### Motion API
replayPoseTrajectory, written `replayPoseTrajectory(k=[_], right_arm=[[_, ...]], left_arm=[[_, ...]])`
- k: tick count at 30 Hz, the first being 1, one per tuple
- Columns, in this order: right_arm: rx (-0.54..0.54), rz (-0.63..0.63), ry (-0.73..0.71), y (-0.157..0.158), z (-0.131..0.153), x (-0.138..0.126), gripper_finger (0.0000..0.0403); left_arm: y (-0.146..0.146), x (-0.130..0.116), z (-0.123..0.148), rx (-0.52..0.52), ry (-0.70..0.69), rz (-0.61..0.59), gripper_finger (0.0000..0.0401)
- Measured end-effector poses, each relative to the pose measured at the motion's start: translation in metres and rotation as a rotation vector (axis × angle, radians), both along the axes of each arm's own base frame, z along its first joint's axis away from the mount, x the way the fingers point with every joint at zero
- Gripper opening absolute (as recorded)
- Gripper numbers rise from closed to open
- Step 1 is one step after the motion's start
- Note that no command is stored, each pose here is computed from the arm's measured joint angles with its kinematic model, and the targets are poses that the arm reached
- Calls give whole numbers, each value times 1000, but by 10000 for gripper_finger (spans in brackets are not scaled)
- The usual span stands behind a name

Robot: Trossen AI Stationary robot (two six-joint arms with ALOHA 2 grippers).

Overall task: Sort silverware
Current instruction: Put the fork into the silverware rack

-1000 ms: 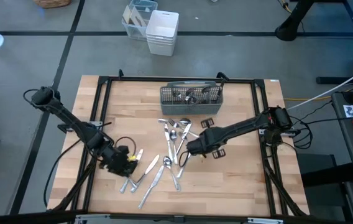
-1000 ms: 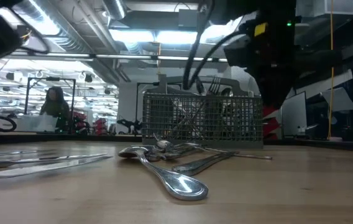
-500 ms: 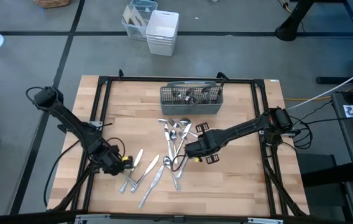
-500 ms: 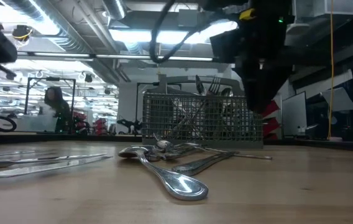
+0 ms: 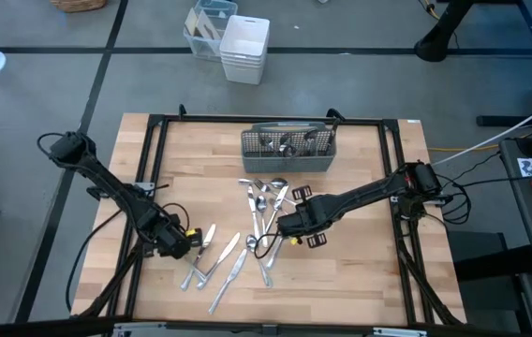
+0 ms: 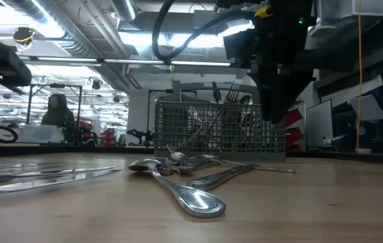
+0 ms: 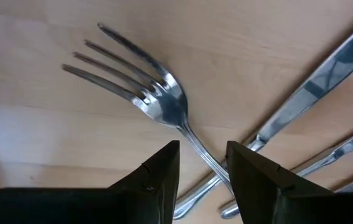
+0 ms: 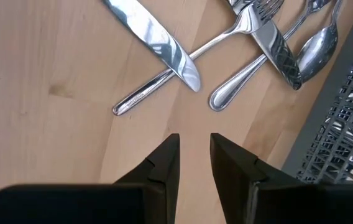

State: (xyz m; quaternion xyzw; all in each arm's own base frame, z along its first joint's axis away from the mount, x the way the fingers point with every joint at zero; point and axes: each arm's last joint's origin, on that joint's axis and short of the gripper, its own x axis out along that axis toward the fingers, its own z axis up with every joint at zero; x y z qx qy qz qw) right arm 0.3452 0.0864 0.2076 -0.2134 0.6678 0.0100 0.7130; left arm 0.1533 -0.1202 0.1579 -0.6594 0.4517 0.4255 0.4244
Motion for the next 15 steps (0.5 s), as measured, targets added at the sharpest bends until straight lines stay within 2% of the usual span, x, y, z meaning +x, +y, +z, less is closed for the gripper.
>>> replayPoseTrajectory(k=[5,15], right_arm=[[0,0,-1,0,0,0,92],[2,0,-6,0,0,1,92]], left_arm=[[-4,4,0,-46,-20,-4,125],[-11,11,-14,-65,21,-13,125]])
